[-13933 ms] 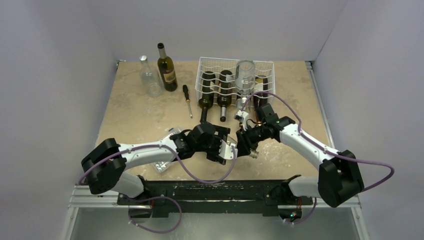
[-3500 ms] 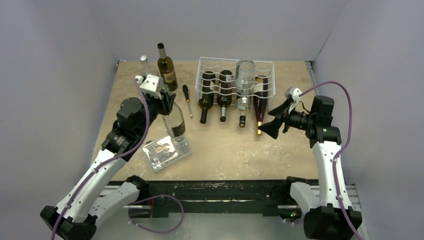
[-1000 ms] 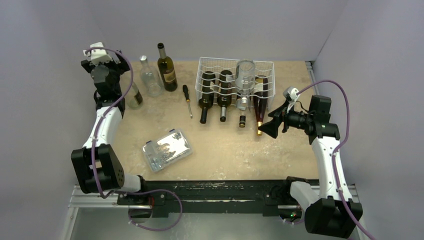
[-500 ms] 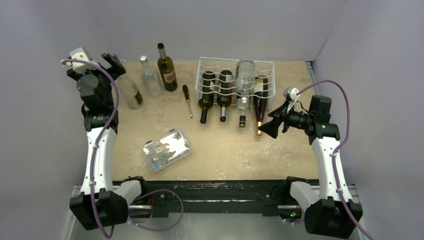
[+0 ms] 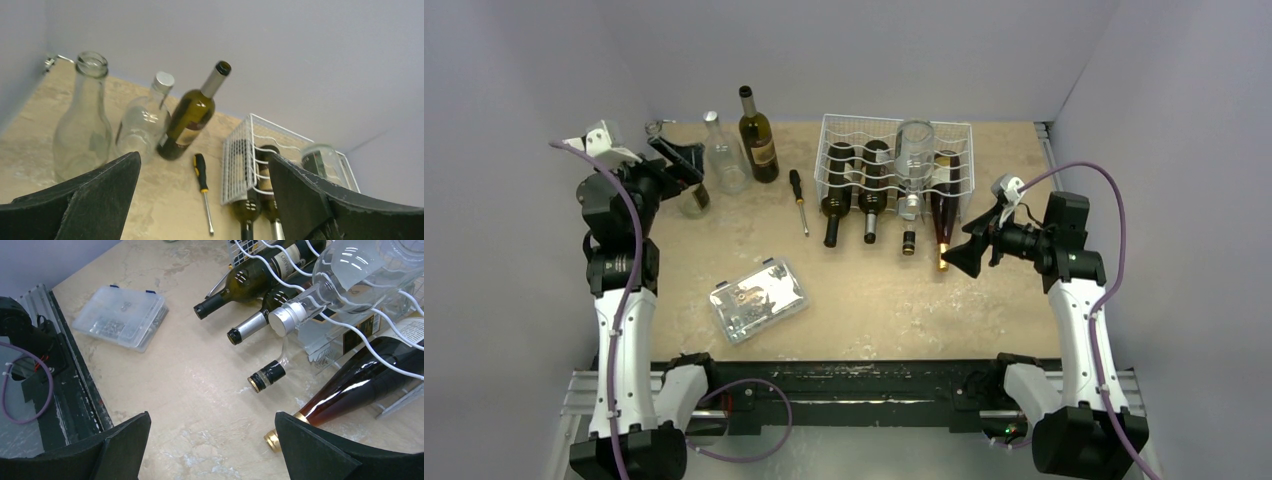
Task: Take the wine bottle off the wine rack
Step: Pick up the wine bottle from the wine rack.
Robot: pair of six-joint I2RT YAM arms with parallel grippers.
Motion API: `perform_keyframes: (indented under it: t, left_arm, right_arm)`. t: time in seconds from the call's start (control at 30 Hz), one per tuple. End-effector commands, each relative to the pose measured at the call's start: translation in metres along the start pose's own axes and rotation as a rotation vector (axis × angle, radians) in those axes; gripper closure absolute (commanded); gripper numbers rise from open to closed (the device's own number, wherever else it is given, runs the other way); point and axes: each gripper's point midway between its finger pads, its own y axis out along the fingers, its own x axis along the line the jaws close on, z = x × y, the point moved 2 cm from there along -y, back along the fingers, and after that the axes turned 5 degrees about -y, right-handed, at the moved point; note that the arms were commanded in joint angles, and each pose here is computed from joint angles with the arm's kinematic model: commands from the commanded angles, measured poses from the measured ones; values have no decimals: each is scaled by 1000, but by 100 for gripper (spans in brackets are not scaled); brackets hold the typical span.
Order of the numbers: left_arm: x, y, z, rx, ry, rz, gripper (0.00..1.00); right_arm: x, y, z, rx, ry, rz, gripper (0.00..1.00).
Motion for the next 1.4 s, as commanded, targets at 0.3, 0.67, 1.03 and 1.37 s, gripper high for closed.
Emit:
perform_keyframes:
  t: [0.3,0.67,1.03,1.37]
  left_arm:
    - [-30,-39,74,288,-152,226,0]
    - [-23,-53,129,423,-96,244,0]
    - [-32,-77,169,576,-51,336,0]
    - [-31,-88,174,596,-27,350,0]
  right_arm:
    - [-7,-2,-3,-6,-66,39,1]
    - [-10,0,2,8,-68,33,1]
    - [-36,11,18,126,-24,7,1]
    - [-60,28,-19,152,-133,30,1]
